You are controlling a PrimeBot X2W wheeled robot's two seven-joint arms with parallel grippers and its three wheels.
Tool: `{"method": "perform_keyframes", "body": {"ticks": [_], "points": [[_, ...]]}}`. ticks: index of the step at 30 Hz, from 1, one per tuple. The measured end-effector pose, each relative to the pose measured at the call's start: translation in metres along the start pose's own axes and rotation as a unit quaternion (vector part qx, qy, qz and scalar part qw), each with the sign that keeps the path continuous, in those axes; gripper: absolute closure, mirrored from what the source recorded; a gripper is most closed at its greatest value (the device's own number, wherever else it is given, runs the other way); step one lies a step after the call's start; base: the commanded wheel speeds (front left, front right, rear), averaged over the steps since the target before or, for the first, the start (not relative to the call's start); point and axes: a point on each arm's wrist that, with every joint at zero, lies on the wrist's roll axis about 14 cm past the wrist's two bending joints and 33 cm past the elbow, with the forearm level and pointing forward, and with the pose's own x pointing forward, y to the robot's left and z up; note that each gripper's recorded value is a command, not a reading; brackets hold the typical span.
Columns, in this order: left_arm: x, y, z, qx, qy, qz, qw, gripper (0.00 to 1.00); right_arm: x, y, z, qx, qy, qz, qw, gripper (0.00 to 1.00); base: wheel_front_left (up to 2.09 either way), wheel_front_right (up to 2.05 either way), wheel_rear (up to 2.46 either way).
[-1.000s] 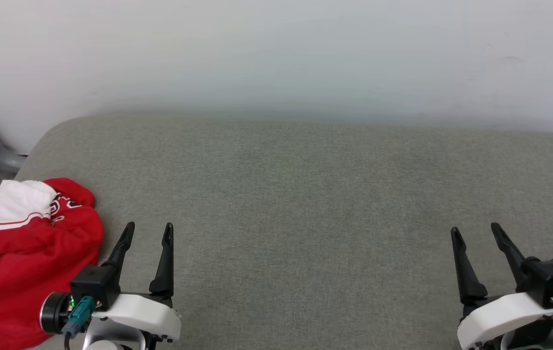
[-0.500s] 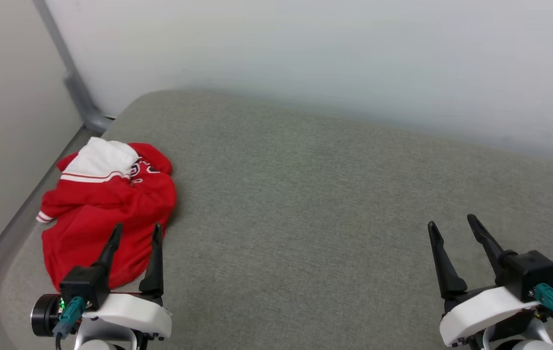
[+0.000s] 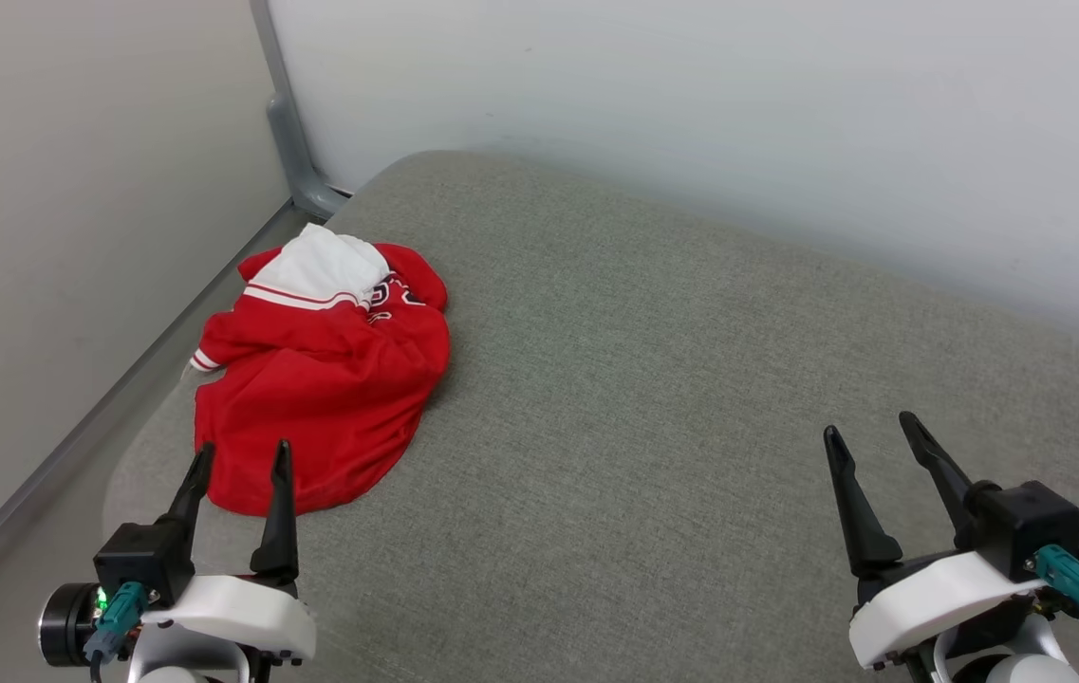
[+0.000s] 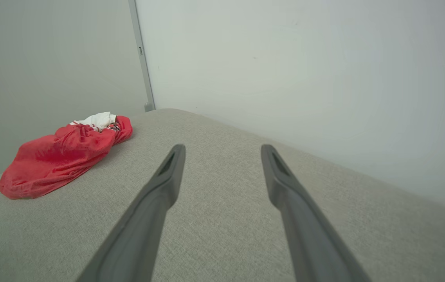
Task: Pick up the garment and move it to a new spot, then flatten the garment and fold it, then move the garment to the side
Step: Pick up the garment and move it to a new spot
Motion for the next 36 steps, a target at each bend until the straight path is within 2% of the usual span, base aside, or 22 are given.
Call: {"method": "perform_keyframes", "body": {"ticks": [9,17,25,30,36], "points": [[0.021,0.004,0.006,0.007,-0.006,0.006,1.0,0.0,0.007,-0.005,-0.009,0.0,0.013,-0.003,1.0,0.0,0.0,0.0,0.0],[0.069,-0.006,0.006,-0.009,0.002,-0.014,1.0,0.0,0.011,-0.023,-0.02,-0.003,0.031,-0.021,0.999,0.0,0.0,0.0,0.0],[0.127,-0.012,-0.023,0.001,0.087,-0.036,0.996,0.0,0.018,-0.048,-0.034,0.0,0.047,-0.047,0.998,0.0,0.0,0.0,0.0],[0.162,-0.016,-0.054,0.01,0.174,-0.042,0.984,0.0,0.025,-0.07,-0.052,0.004,0.061,-0.068,0.996,0.0,0.0,0.0,0.0],[0.174,-0.012,-0.115,0.016,0.317,-0.034,0.948,0.0,0.028,-0.094,-0.079,0.013,0.082,-0.093,0.992,0.0,0.0,0.0,0.0]]}}
